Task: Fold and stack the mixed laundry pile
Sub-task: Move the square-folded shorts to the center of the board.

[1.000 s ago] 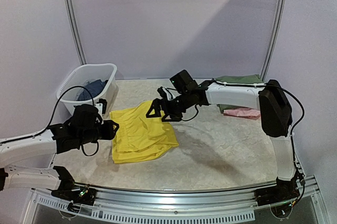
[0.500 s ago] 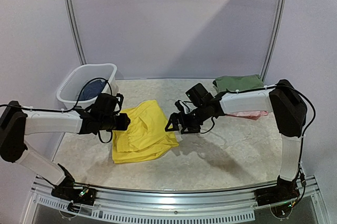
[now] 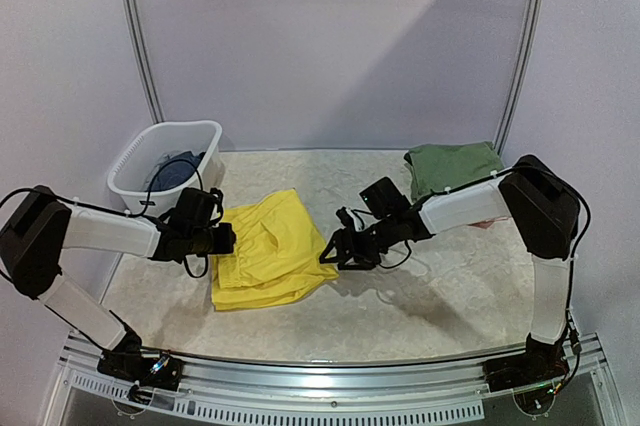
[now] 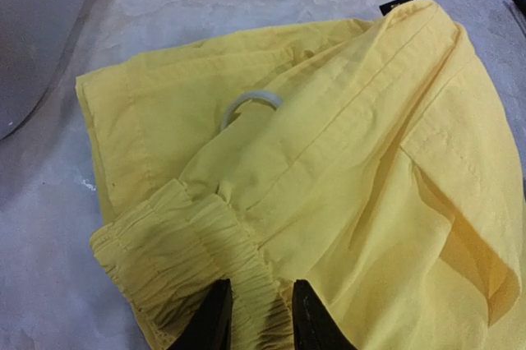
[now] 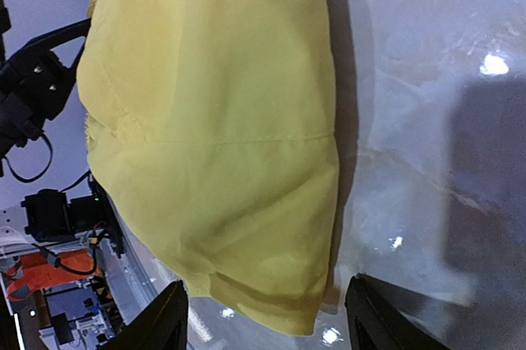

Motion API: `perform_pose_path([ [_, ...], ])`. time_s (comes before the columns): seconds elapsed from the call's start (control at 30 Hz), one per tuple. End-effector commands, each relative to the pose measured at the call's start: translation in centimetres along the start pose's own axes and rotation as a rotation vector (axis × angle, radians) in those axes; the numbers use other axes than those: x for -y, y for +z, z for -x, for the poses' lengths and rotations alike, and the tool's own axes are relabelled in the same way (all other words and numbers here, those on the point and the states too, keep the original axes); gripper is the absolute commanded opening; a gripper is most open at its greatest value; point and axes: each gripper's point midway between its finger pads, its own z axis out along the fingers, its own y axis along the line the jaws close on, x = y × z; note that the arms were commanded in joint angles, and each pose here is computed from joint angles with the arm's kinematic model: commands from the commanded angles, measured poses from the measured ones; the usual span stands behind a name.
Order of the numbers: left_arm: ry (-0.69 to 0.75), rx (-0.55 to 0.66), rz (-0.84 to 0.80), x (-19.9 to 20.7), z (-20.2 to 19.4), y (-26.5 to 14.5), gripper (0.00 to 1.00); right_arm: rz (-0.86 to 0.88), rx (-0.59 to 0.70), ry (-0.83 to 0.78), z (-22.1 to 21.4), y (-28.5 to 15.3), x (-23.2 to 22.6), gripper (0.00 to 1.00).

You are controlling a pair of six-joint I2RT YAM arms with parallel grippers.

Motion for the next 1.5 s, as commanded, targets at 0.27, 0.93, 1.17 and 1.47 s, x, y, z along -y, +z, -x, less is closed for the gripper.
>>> perform_pose_path([
  [0.27,-0.015,-0.037,0.064,-2.2,-1.7,1.9,0.24,0.100,-0.035,0.052,-1.8,1.2,0.7,0.60],
  [0.93,-0.010,-0.041,0.076,-2.6,-2.0,2.1,0.23,0.115,-0.035,0.094,-2.8,2.0,2.0,0.32],
  [1.17,-0.006,-0.046,0.033,-2.0,-2.4,2.6,0.22,0.127,-0.034,0.106,-3.7,2.2,2.9,0.01],
  [1.47,0.002,-0.069,-0.082,0.7,-3.4,2.5,0.20,0.057,-0.043,0.144,-7.2,1.4,6.1,0.00],
])
